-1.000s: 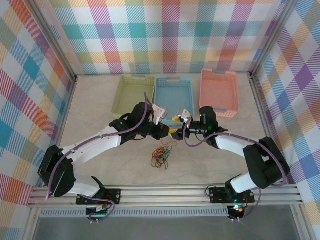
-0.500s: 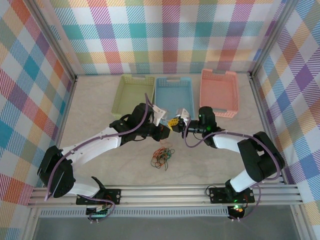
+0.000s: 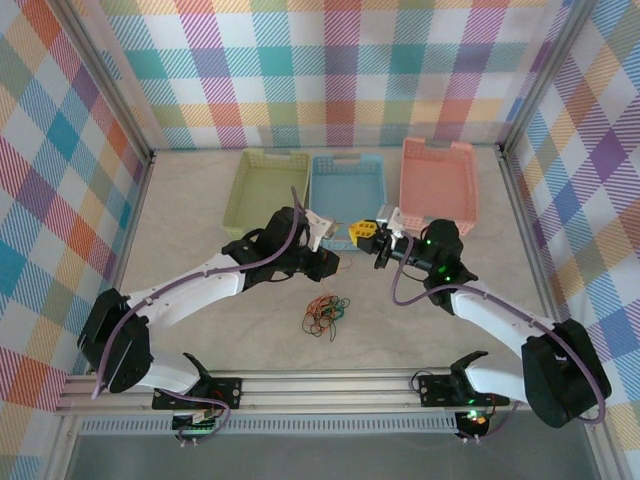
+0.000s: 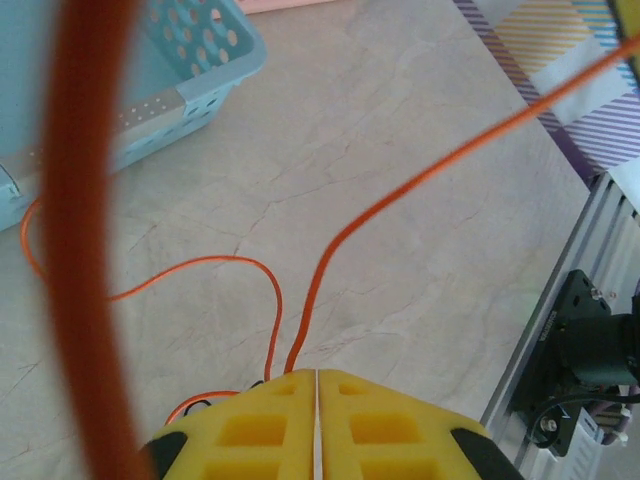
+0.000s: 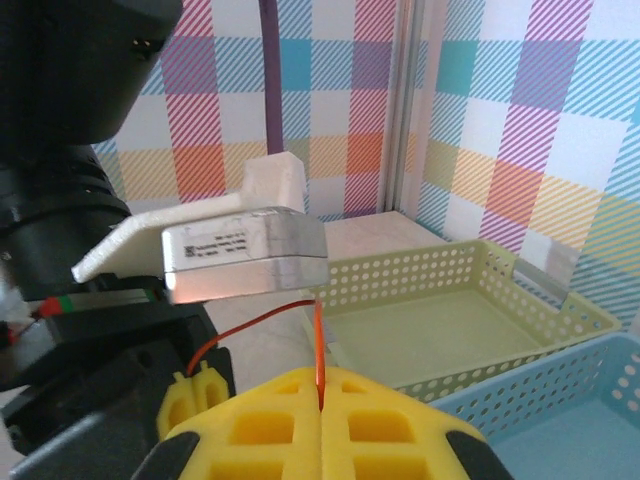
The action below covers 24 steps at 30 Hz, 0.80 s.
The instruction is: Untangle the cables
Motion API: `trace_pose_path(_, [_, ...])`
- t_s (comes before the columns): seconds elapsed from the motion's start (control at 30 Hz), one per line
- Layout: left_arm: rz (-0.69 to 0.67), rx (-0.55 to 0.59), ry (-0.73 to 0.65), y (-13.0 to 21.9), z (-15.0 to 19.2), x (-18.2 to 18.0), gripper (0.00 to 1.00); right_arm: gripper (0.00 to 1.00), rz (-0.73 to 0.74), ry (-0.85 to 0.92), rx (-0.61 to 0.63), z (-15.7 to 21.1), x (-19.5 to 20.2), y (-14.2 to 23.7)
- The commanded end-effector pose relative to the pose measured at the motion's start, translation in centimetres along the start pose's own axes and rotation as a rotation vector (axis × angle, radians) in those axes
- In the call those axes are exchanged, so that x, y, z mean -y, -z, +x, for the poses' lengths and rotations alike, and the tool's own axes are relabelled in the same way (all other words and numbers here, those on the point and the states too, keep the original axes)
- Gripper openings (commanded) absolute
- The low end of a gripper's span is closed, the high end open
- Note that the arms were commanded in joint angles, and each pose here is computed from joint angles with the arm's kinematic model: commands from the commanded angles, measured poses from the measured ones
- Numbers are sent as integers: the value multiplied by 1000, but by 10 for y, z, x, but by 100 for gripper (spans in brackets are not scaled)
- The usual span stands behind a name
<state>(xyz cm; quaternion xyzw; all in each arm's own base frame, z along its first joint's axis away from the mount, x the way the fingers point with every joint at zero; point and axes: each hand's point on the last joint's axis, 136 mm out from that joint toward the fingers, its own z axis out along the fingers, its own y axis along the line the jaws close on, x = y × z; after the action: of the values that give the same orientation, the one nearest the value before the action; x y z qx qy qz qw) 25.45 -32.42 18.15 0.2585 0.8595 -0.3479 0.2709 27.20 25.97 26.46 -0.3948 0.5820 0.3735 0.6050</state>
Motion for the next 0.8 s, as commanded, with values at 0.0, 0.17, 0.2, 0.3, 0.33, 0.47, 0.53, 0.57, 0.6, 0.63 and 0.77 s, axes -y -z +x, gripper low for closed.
trace_pose_path(0.0, [-6, 11, -12, -8, 0, 0, 10, 0, 4, -40, 7, -5, -5, 4])
trace_pose_path(0.17, [-32, 14, 0, -14, 0, -7, 12, 0, -1, -50, 45, -20, -12, 12])
trace_pose_path(0.2, [-48, 20, 5, -14, -2, -10, 16, 0, -4, -51, 53, -24, -15, 14])
trace_pose_path(0.3, [-74, 24, 11, -20, -5, -15, 17, 0, -4, -48, 77, -35, -21, 21])
trace_pose_path(0.33, [-69, 19, 11, -22, -5, -15, 17, 0, -4, -47, 84, -37, -23, 23])
trace_pose_path(0.47, [-59, 18, 27, -31, -9, -15, 17, 0, -23, -34, 119, -51, -33, 32])
trace_pose_path(0.53, [-53, 7, 30, -36, -10, -14, 16, 0, -26, -28, 127, -56, -37, 36])
trace_pose_path(0.57, [-53, 5, 32, -37, -10, -15, 16, 0, -25, -22, 134, -58, -38, 38])
trace_pose_path(0.6, [-51, 6, 33, -39, -11, -15, 16, 0, -24, -17, 144, -61, -40, 41])
trace_pose_path(0.63, [-48, 0, 35, -41, -9, -15, 15, 0, -18, -14, 148, -63, -40, 43])
trace_pose_path(0.77, [-47, -17, 42, -47, -6, -17, 14, 0, -17, 14, 190, -79, -46, 52])
